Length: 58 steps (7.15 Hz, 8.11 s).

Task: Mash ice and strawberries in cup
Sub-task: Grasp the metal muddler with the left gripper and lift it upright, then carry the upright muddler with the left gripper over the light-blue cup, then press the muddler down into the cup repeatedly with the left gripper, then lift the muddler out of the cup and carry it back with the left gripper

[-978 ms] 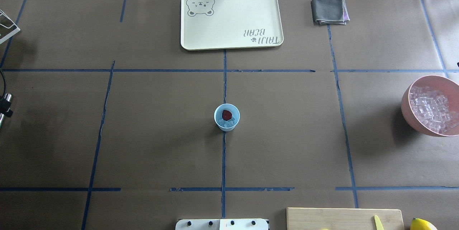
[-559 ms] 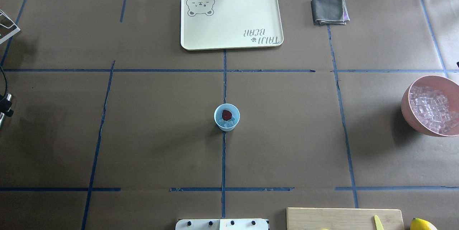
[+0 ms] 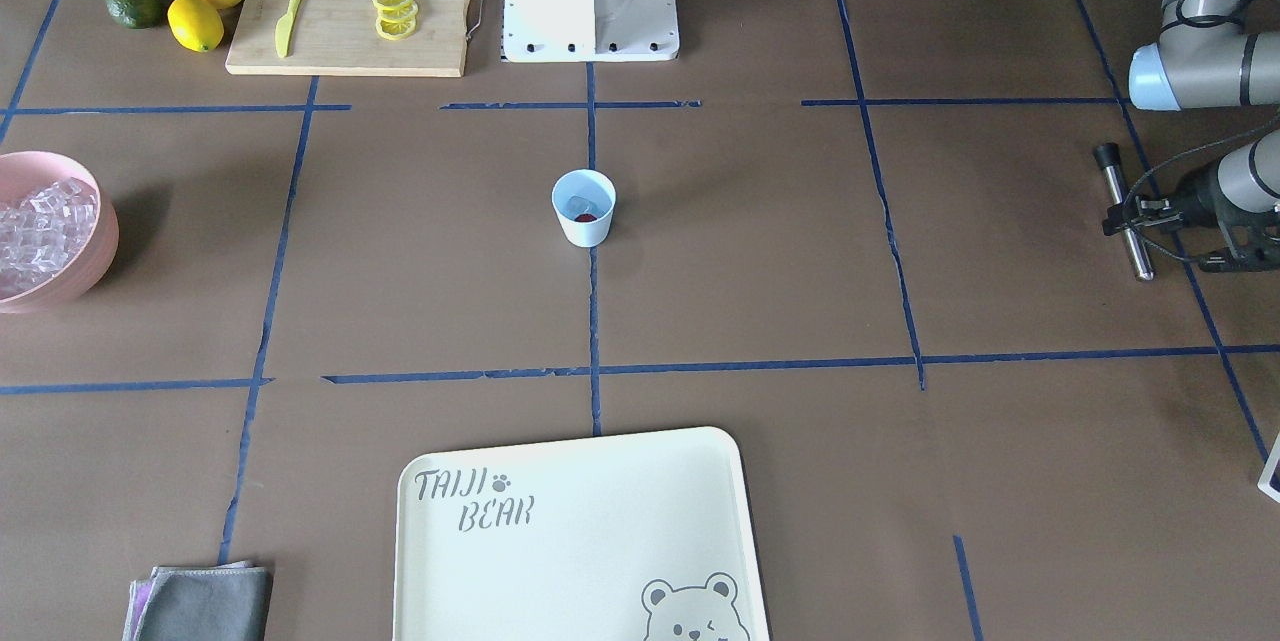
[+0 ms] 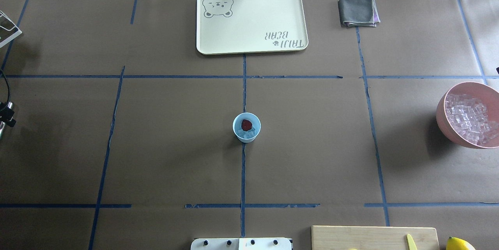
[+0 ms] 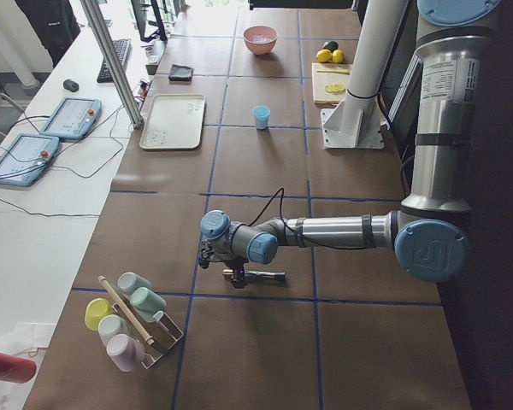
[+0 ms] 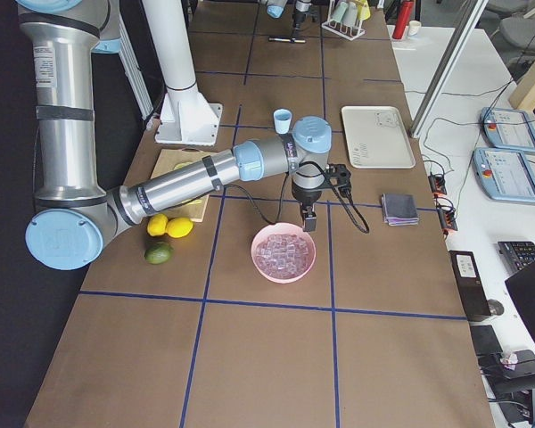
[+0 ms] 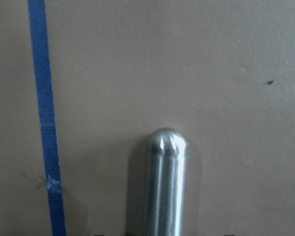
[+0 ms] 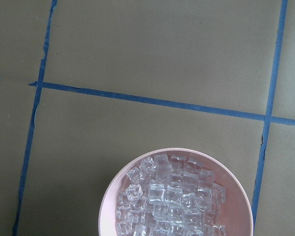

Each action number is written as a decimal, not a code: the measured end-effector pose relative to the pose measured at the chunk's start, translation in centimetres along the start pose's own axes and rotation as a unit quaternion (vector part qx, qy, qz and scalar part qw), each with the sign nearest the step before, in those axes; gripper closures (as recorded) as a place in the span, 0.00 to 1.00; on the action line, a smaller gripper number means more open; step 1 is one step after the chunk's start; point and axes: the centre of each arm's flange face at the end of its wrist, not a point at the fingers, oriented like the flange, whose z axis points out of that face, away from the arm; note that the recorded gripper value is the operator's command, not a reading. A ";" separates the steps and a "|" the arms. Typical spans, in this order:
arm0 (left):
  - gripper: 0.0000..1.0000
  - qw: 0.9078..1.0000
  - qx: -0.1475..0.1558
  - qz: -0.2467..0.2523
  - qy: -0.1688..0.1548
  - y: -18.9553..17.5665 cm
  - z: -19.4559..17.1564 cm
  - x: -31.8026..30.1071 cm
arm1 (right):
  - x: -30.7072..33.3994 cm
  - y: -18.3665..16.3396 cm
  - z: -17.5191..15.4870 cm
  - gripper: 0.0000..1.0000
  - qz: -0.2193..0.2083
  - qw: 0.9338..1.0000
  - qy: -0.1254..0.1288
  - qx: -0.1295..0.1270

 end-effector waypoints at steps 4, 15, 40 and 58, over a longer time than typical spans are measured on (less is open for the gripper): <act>0.93 1.000 -0.007 -0.002 -0.001 -0.3 0.6 0.1 | -0.1 0.0 -0.1 0.01 -0.001 1.000 0.000 0.001; 0.94 0.951 0.153 0.206 0.170 6.9 -17.4 48.6 | -0.8 0.1 -0.7 0.01 -0.005 1.000 -0.010 0.006; 0.99 0.698 0.632 0.288 0.175 19.8 -6.0 64.7 | -1.3 0.2 -0.9 0.01 -0.001 1.000 -0.028 0.004; 0.98 0.967 0.215 0.099 -0.099 -0.9 -12.1 22.4 | -0.5 0.9 -0.3 0.01 0.007 1.000 -0.026 -0.003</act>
